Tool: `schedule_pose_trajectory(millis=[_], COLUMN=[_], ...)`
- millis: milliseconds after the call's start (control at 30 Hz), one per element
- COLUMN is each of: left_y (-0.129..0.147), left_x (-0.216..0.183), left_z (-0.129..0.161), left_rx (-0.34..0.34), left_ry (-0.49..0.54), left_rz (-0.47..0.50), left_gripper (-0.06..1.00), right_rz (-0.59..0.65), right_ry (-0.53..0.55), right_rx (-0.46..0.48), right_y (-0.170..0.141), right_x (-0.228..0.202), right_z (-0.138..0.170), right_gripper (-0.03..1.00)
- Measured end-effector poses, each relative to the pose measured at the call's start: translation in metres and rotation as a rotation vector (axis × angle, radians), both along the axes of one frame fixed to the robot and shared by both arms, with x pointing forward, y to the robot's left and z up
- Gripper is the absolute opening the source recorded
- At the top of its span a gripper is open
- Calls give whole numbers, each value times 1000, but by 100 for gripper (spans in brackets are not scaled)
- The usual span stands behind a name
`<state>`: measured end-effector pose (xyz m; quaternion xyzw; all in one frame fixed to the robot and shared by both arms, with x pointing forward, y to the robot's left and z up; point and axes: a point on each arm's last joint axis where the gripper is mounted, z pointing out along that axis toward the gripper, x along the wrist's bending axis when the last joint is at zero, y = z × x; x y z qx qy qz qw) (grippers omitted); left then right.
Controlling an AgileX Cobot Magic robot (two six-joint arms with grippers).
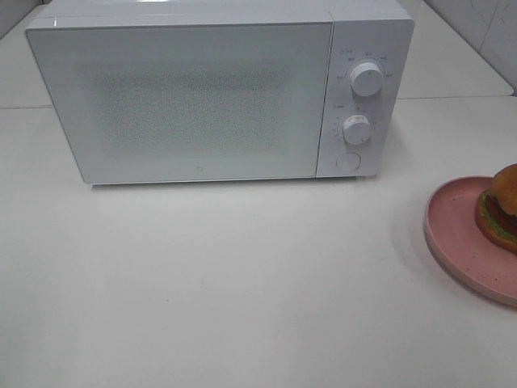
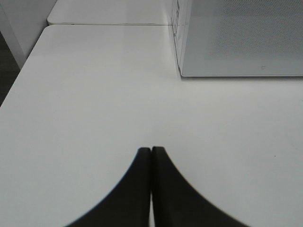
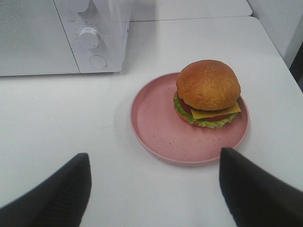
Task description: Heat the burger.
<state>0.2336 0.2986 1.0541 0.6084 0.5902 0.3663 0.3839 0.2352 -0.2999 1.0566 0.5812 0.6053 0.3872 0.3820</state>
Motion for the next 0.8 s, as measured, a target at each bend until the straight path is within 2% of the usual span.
schedule_pose_trajectory(millis=[800], left_y=[0], left_x=[0], left_z=[0], left_rx=[0], left_ry=[0], left_rz=[-9], left_gripper=[0], right_rz=[2], right_ry=[0], right_rx=[2], right_y=[0], right_x=[0], right_z=[0], right_gripper=[71])
